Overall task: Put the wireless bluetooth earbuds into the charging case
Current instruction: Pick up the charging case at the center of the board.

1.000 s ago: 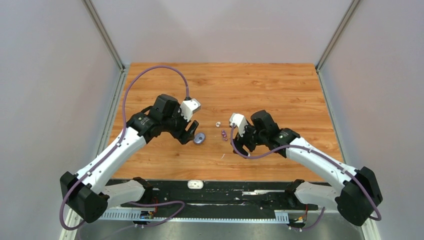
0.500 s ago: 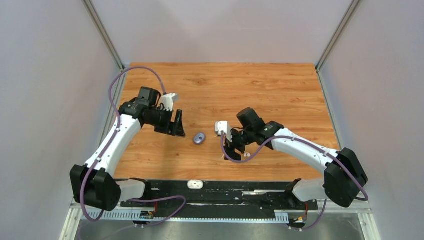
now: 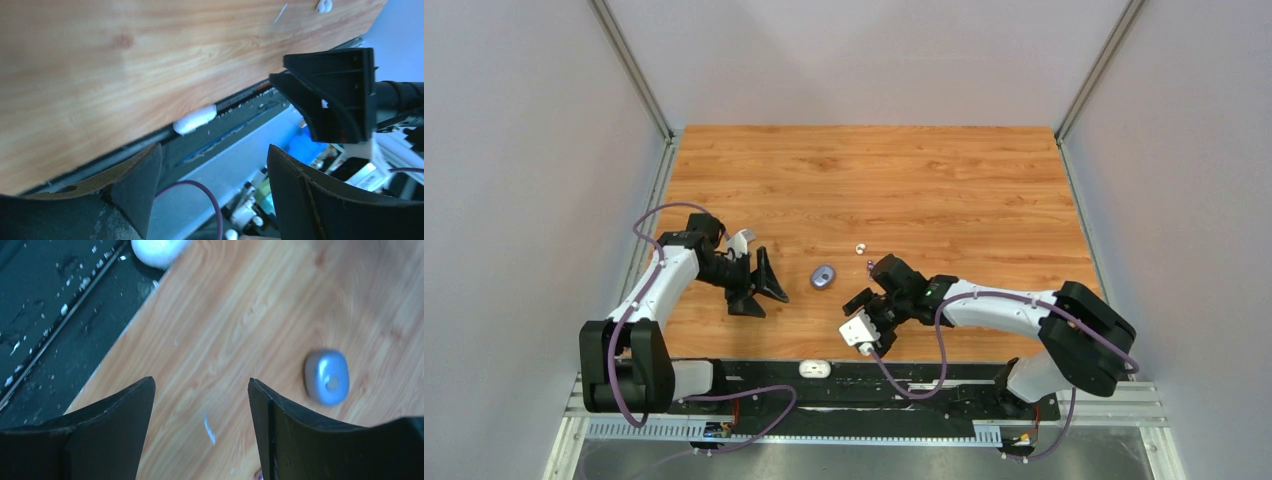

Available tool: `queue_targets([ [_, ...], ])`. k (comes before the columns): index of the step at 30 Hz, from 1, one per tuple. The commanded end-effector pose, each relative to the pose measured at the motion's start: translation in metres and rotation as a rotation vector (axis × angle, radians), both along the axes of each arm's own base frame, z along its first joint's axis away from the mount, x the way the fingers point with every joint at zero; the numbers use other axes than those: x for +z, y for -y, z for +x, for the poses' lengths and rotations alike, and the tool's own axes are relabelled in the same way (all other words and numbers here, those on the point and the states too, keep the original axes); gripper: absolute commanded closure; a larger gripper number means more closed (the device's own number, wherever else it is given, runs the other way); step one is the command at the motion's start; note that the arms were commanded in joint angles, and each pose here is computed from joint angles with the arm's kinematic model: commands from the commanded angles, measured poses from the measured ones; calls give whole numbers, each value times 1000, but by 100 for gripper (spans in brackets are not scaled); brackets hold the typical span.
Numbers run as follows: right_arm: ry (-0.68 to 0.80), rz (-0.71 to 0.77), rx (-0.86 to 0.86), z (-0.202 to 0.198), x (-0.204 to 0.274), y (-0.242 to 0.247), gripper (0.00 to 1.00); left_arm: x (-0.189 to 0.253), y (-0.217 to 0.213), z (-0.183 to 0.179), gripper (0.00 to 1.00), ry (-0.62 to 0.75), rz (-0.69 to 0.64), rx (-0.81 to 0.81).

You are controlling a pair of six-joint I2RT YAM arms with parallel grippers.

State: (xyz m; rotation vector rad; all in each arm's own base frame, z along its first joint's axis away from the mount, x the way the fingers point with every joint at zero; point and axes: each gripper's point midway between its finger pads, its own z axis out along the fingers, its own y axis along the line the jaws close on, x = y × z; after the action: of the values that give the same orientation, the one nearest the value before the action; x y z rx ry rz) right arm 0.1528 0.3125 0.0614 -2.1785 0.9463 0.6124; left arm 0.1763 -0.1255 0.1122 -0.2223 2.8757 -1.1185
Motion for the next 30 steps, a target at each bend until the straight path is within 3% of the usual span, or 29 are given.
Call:
queue_targets([
  [1,128,154,139,-11,16,-52,28,0,-7,-31,17,-163,35,118],
  [7,173,171,214,-23,-2,-74,28,-30,-10,-47,17,-315,69,192],
  [16,374,254,394,-48,-31,-78,25,-52,-6,-64,20,-490,60,190],
  [21,400,293,432,-52,-33,-84,25,-57,1,-72,21,-527,73,135],
  [30,371,291,397,-59,9,-67,25,-54,6,-76,21,-517,69,108],
])
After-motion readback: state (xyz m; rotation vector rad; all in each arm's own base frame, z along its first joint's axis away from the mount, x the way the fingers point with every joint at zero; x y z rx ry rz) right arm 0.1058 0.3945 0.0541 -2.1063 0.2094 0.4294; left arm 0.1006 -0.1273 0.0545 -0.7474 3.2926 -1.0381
